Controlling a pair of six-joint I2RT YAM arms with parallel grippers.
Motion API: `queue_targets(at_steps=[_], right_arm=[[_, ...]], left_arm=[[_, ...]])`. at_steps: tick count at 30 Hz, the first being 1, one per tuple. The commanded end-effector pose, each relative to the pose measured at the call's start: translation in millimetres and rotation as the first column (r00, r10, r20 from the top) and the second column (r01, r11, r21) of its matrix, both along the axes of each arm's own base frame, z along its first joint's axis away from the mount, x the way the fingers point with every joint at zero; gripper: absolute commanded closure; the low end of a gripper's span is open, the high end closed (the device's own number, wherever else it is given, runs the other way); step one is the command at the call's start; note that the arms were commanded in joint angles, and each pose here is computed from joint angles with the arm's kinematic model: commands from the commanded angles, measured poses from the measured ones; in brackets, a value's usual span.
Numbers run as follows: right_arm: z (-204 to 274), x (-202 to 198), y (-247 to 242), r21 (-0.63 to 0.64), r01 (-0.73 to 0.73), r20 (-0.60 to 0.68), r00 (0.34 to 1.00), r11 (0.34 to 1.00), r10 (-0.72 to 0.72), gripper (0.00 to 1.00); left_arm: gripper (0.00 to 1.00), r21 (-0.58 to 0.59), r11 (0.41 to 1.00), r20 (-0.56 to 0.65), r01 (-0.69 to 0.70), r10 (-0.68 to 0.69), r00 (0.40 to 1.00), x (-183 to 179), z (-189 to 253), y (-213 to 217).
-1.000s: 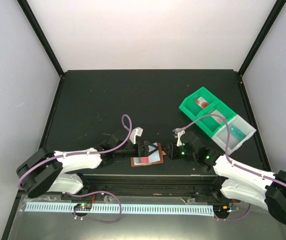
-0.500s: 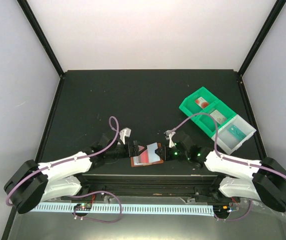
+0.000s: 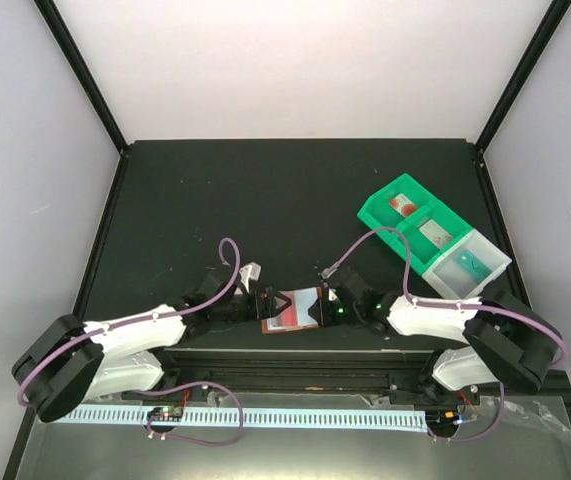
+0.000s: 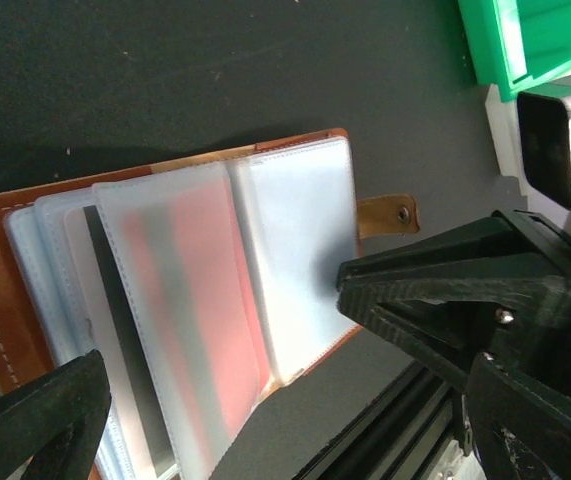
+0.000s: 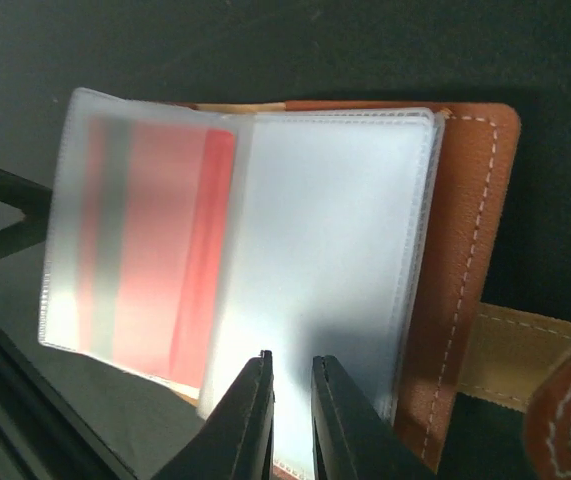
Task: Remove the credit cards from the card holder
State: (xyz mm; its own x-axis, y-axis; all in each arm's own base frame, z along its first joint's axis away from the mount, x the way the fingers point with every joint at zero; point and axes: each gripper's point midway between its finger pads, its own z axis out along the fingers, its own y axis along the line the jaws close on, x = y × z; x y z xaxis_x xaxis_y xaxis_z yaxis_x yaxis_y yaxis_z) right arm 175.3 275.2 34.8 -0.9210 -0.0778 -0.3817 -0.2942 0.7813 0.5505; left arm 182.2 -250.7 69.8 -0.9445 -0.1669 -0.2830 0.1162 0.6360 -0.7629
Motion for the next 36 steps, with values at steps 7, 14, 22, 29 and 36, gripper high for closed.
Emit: queue_targets(at_steps=[7,14,22,29,36], right_arm=[[-7.5,4.2,0.5,-0.013,0.016,0.016,1.0,1.0,-0.016,0.87],[-7.8,4.3,0.0,-0.014,0.018,0.017,1.0,1.0,-0.018,0.87],[-9.7,3.5,-0.6,-0.017,0.015,0.016,1.0,1.0,-0.014,0.88],[-10.5,3.2,-1.4,-0.021,0.015,0.016,1.0,1.0,-0.014,0.88],[-9.8,3.6,-0.1,-0.021,0.009,0.017,1.0,1.0,-0.008,0.89]], left_arm=[[0.01,-0.114,0.992,0.02,0.057,-0.055,0.998,1.7,21.7,-19.2],[0.01,-0.149,0.986,0.02,0.074,-0.072,0.997,0.1,27.4,-24.9],[0.01,-0.184,0.979,0.038,0.091,-0.086,0.996,0.0,38.2,-32.0],[0.01,-0.19,0.976,0.038,0.104,-0.099,0.994,-0.6,47.2,-38.7],[0.01,-0.174,0.982,0.016,0.077,-0.075,0.997,-3.1,45.9,-35.9]])
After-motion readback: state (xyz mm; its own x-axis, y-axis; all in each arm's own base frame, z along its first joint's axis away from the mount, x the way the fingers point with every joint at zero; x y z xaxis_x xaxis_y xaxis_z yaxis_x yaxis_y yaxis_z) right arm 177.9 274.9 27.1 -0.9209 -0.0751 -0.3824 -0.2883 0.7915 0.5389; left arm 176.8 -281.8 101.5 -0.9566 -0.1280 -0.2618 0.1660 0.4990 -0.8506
